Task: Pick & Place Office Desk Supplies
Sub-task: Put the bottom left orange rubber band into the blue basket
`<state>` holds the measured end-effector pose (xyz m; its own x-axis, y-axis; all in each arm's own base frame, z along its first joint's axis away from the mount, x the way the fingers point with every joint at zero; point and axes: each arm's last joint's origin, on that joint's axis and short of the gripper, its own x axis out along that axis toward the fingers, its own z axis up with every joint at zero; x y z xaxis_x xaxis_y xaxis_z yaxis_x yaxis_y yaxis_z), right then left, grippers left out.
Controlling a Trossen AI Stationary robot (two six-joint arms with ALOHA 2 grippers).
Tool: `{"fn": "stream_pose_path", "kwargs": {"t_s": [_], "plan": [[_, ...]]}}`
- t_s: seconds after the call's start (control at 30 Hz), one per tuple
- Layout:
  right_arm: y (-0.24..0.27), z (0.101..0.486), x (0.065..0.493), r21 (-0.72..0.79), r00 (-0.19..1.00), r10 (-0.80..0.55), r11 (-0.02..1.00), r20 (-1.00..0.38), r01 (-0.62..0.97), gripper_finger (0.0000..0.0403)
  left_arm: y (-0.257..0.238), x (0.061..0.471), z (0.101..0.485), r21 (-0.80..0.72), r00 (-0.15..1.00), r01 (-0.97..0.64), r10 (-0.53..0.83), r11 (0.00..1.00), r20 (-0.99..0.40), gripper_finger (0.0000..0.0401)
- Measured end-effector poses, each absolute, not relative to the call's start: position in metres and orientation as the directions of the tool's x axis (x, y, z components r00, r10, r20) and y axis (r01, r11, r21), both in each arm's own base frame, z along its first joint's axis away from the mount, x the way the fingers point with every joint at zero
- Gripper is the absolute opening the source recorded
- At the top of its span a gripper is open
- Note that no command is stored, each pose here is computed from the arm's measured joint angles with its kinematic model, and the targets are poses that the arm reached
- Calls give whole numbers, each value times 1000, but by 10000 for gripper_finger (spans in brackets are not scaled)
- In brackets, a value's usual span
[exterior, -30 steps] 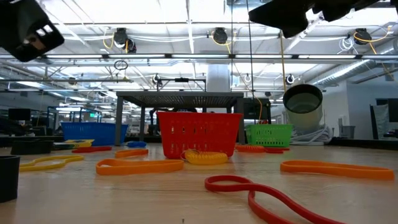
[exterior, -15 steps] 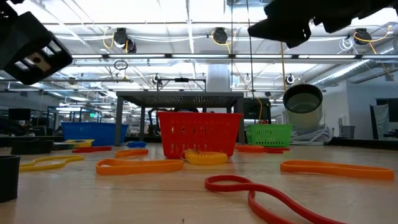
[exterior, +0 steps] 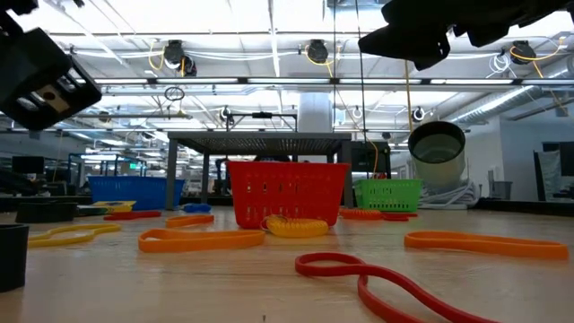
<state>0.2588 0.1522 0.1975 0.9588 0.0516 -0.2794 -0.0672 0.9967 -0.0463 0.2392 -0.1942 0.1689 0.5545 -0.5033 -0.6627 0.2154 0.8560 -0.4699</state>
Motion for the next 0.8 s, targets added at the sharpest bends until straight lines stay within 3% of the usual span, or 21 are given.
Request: {"fn": "stream_pose_path", "kwargs": {"t_s": [0.27, 0.8], "plan": [[152, 198, 259, -46, 959, 51, 997, -279, -67, 247, -193, 255, 154, -518, 540, 237, -555, 822, -633, 218], [152, 198, 259, -46, 959, 51, 997, -278, -66, 247, -185, 261, 151, -484, 573, 209, -507, 850, -644, 218]]}}
